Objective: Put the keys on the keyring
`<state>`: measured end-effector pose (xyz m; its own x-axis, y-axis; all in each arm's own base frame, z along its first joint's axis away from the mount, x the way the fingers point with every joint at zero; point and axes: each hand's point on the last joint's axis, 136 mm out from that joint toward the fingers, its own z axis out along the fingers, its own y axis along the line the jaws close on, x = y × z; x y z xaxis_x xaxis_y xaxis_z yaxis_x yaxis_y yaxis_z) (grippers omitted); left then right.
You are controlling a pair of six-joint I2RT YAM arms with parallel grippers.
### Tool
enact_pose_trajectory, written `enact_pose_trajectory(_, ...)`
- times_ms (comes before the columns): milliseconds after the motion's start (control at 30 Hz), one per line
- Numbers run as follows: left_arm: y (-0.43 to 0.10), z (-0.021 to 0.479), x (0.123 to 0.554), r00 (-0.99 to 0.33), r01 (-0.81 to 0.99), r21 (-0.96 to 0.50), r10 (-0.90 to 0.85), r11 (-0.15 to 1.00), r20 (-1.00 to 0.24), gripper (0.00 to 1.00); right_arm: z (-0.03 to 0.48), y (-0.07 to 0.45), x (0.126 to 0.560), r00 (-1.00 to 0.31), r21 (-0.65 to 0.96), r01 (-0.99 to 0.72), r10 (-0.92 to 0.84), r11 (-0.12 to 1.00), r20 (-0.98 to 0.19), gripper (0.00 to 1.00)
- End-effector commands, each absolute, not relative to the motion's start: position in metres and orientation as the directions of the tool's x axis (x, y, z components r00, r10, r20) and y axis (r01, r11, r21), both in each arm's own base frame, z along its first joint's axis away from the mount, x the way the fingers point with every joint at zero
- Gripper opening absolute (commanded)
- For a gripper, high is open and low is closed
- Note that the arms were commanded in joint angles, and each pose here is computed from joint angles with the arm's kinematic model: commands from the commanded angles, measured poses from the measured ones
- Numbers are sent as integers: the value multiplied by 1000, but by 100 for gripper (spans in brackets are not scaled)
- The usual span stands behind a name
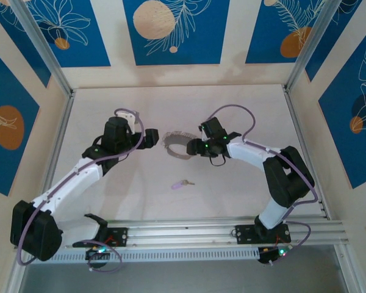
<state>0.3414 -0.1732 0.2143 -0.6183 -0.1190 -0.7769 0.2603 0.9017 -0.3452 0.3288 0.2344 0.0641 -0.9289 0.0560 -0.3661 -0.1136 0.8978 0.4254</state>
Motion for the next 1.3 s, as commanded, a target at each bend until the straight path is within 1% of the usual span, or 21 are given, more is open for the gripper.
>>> enact_pose_trajectory(0, -172, 231, 350, -586, 266, -288, -83, 920, -806, 100, 74, 243, 327, -925, 518, -102, 111, 849, -364, 65)
enact_pose_trajectory(133, -149, 227, 362, -553, 162, -201, -80, 966, -829, 100, 55, 246, 322, -939, 539, -84, 114, 838, -324, 62)
enact_pose_trajectory(233, -138, 231, 364, -513, 113, -187, -103, 976, -852, 100, 48, 250, 325, -943, 556, -74, 124, 828, -310, 58)
enact_pose_trajectory(400, -146, 237, 362, -477, 177, -220, -112, 959, -872, 100, 41, 254, 334, -945, 558, -74, 119, 827, -303, 54)
enact_pose_trajectory(500, -150, 236, 361, -491, 201, -219, -95, 955, -866, 100, 39, 252, 338, -946, 553, -72, 119, 830, -301, 51)
enact_pose_trajectory(700, -159, 233, 364, -539, 219, -225, -74, 949, -839, 100, 37, 241, 342, -945, 554, -57, 134, 831, -299, 51)
enact_pose_trajectory(867, -168, 229, 367, -573, 236, -255, -78, 938, -816, 100, 36, 243, 348, -944, 564, -63, 133, 824, -301, 50)
enact_pose_trajectory(1033, -173, 221, 369, -603, 240, -268, -73, 933, -795, 100, 39, 249, 354, -945, 573, -81, 120, 815, -305, 45)
enact_pose_trajectory(1267, -174, 218, 370, -605, 239, -272, -76, 932, -793, 100, 44, 253, 358, -944, 580, -106, 103, 808, -314, 40)
